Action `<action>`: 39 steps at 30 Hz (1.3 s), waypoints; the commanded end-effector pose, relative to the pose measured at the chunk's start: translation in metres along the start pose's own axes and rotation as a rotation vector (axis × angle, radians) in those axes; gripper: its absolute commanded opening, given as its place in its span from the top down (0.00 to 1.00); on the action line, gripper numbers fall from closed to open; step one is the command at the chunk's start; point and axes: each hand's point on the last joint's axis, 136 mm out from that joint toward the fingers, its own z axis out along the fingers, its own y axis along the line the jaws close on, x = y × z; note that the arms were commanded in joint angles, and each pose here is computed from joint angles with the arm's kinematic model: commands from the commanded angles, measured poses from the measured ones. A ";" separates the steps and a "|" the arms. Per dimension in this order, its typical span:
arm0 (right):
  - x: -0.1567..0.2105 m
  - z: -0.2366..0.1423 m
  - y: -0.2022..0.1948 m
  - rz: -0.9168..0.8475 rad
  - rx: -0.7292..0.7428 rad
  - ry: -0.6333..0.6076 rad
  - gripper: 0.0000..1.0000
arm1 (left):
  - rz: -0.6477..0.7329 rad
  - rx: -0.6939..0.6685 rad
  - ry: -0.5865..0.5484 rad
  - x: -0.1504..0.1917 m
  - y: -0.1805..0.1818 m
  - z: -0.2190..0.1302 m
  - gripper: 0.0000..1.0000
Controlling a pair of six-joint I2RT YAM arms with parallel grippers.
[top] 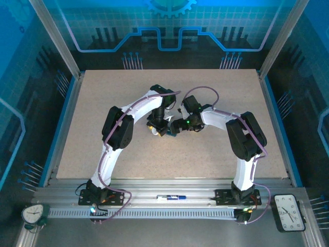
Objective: Sort the pills into containers
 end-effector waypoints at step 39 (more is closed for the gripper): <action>0.020 0.024 -0.014 0.033 0.005 0.086 0.00 | 0.024 -0.080 0.111 0.007 0.012 0.009 1.00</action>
